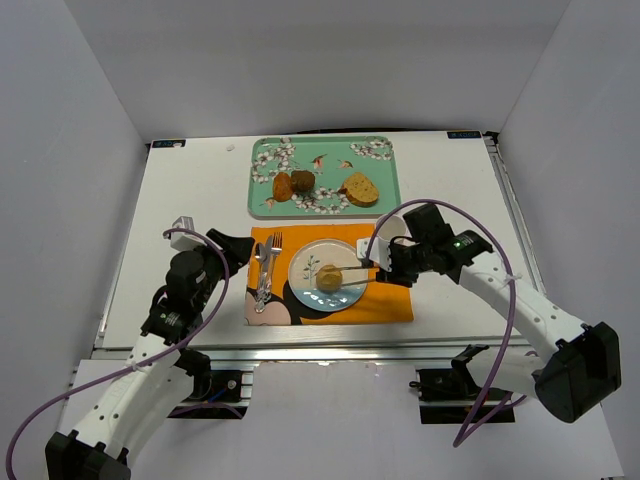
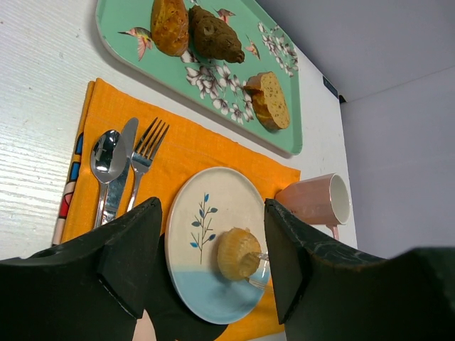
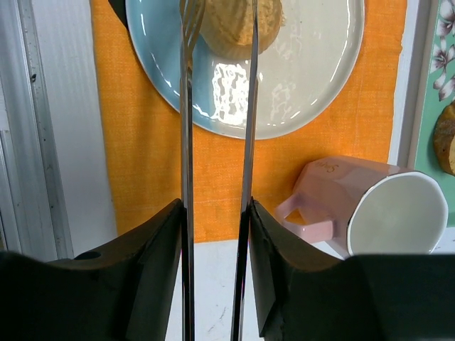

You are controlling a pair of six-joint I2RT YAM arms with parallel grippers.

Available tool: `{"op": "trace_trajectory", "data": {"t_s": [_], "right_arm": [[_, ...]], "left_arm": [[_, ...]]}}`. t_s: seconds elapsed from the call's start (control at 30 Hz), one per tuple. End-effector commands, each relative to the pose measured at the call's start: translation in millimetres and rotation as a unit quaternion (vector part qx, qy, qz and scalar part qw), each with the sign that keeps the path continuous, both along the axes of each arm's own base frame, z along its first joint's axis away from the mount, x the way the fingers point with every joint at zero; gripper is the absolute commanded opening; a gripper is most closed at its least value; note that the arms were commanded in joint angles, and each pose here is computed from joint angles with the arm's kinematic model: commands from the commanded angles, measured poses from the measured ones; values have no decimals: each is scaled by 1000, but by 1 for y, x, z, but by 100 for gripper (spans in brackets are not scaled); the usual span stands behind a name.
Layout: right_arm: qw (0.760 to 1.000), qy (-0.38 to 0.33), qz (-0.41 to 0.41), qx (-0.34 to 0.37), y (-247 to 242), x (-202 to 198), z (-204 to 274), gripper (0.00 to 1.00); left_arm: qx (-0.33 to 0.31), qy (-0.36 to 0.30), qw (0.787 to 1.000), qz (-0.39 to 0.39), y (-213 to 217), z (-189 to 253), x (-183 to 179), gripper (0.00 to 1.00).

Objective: Place the bread

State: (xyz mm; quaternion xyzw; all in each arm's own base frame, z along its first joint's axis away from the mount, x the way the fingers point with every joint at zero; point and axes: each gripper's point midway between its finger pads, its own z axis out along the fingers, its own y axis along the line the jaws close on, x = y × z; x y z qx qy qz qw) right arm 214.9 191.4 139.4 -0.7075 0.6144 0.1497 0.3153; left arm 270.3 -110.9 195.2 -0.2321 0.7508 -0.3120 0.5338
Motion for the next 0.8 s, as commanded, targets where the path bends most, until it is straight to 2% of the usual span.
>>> {"op": "trace_trajectory", "data": {"t_s": [0.0,0.2,0.33,0.43,0.53,0.57,0.6,0.63,0.67,0.7,0.73,0.77], "right_arm": [[999,-8,29,26,7,-10,16,46],[998,-8,37,45,11,-15,26,45],[997,-5,14,82,22,-9,48,41],[991,14,-23,133,35,-1,73,33],[977,-5,-82,196,42,30,116,11],[966,-4,-121,230,43,47,135,0],[954,-12,-171,247,28,69,144,0],[941,-9,-203,269,21,81,153,0],[915,14,-268,301,9,95,159,0],[887,-8,-318,333,-18,122,165,0],[868,-8,-350,353,-32,132,166,0],[837,-5,-396,378,-49,142,166,0]], "left_arm": [[-3,-12,1000,1,0,7,2,69],[-2,-11,1000,0,-1,6,3,69],[-3,-11,1000,-1,-2,6,3,69],[-5,-13,1000,-2,-2,8,3,69],[-14,-20,1000,-6,-4,14,4,64],[-18,-24,1000,-9,-6,17,4,61],[-19,-24,999,-12,-7,17,4,47],[-20,-25,999,-15,-8,18,3,38],[-22,-26,999,-17,-9,19,4,30],[-23,-26,999,-23,-12,19,3,23],[-24,-24,999,-28,-13,17,3,15],[-25,-26,999,-32,-15,17,3,15]]}}
